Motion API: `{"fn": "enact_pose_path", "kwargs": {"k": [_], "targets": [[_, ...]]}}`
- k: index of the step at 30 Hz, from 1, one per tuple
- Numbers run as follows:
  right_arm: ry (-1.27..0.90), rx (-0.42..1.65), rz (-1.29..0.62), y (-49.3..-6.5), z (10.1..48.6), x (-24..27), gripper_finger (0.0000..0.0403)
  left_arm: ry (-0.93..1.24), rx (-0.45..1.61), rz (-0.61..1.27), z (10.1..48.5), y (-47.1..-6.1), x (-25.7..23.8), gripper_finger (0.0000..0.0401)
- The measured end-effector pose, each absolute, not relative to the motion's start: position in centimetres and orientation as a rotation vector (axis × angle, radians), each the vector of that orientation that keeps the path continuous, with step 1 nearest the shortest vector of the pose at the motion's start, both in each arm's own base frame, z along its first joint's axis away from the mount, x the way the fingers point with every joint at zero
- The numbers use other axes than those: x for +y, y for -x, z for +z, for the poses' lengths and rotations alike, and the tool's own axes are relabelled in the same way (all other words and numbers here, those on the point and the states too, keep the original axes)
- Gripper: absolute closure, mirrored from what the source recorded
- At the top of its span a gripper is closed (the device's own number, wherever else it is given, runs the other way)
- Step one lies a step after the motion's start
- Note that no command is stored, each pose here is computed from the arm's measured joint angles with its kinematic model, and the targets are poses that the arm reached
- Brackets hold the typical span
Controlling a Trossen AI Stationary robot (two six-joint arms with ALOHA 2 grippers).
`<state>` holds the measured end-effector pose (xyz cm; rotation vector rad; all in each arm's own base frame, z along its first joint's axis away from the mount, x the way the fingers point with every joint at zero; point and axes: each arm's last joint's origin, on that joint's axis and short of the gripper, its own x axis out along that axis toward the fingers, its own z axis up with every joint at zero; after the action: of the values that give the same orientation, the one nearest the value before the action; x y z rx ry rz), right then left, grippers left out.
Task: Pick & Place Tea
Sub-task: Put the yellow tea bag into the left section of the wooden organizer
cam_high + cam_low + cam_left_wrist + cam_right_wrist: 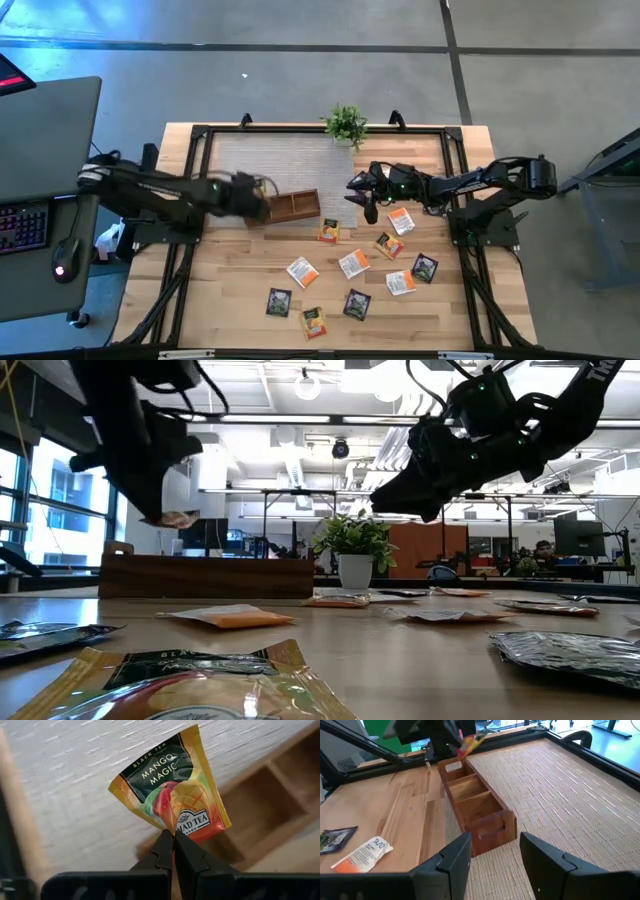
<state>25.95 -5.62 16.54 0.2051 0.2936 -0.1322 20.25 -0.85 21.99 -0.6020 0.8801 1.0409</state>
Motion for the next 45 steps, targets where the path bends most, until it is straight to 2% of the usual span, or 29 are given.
{"fn": "enact_pose_path", "kwargs": {"k": [5,10,16,26,37,41,45], "targets": [[-0.209,0.293,-0.133,-25.9,16.5,-5.6,0.0236,0.57,0.842,1.122,19.4,-21.1,-3.4,0.0401],[-0.209,0.293,-0.133,-25.9,16.5,-5.6,0.0236,0.517,0.89,1.218,16.8,-21.9,-3.9,0.0401],[-0.209,0.292,-0.133,-25.9,16.5,-5.6,0.0236,0.477,0.916,1.254,15.8,-22.2,-3.9,0.0401],[-0.209,0.29,-0.126,-25.9,16.6,-5.6,0.0236,0.498,0.941,1.219,16.1,-22.9,-4.2,0.0396],[-0.209,0.293,-0.125,-25.9,16.5,-5.6,0.0236,0.524,0.959,1.22,16.1,-22.9,-4.2,0.0305],[-0.228,0.322,-0.121,-25.9,16.3,-5.4,0.0236,0.547,0.951,1.236,16.6,-23.1,-4.3,0.0302],[-0.175,0.367,-0.169,-25.8,15.9,-5.2,0.0236,0.516,0.97,1.236,18.9,-23.9,-4.5,0.0309]]}}
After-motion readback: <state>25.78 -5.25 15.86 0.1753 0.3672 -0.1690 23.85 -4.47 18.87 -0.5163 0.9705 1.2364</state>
